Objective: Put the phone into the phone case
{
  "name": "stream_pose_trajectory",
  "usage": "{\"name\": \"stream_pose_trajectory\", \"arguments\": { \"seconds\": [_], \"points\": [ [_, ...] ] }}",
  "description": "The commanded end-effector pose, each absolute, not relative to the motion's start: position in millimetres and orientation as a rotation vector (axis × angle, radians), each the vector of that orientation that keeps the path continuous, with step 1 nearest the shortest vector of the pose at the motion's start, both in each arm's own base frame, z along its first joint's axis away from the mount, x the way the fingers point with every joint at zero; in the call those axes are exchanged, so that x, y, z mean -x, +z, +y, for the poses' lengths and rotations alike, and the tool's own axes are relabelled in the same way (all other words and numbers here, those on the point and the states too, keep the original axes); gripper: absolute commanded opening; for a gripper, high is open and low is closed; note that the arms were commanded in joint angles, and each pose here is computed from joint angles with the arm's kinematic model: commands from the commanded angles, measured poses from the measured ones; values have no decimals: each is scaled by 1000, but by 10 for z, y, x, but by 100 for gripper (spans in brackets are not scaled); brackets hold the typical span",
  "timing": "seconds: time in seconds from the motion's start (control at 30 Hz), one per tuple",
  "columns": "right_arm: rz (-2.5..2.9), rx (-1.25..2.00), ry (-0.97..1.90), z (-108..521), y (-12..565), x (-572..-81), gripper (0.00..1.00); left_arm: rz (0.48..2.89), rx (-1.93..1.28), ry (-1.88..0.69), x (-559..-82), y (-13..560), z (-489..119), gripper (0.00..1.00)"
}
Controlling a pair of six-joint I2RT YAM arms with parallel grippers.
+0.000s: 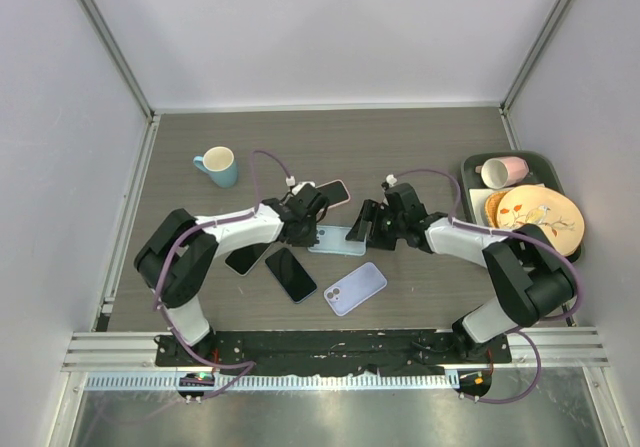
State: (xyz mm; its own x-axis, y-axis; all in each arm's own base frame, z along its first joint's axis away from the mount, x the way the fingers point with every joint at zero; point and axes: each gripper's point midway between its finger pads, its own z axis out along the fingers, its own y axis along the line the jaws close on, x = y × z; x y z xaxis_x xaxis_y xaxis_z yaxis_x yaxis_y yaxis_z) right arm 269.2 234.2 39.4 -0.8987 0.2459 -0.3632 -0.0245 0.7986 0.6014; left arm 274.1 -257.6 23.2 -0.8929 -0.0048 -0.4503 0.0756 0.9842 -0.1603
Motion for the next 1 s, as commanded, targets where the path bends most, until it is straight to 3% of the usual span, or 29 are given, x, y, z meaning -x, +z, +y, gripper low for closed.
{"name": "stream_pose_trajectory", "arguments": {
  "seconds": [0.0, 0.1, 0.13, 0.23, 0.33, 0.57, 0.73, 0.97],
  "points": [
    [2461, -107, 894, 2482, 717, -2894, 70, 2635, -39, -367, -2640, 431, -2774, 12],
    [2478, -125, 833, 2385, 747, -2860, 73, 2613, -40, -318, -2671, 542, -2695, 28],
    [2483, -131, 810, 2347, 745, -2847, 74, 2606, -47, -284, -2681, 573, -2642, 41],
    [2470, -130, 734, 2229, 809, -2848, 78, 2566, -48, -251, -2739, 762, -2585, 58],
    [2441, -124, 708, 2164, 936, -2839, 79, 2529, -40, -247, -2735, 957, -2512, 64],
    [2379, -41, 792, 2239, 1205, -2734, 79, 2445, 94, -363, -2480, 1252, -2258, 69],
    [2414, 106, 858, 2548, 1188, -2545, 78, 2427, 261, -384, -2158, 1138, -1879, 69],
    [2442, 236, 914, 2994, 1134, -2393, 70, 2426, 346, -417, -1912, 1097, -1636, 70]
  ]
}}
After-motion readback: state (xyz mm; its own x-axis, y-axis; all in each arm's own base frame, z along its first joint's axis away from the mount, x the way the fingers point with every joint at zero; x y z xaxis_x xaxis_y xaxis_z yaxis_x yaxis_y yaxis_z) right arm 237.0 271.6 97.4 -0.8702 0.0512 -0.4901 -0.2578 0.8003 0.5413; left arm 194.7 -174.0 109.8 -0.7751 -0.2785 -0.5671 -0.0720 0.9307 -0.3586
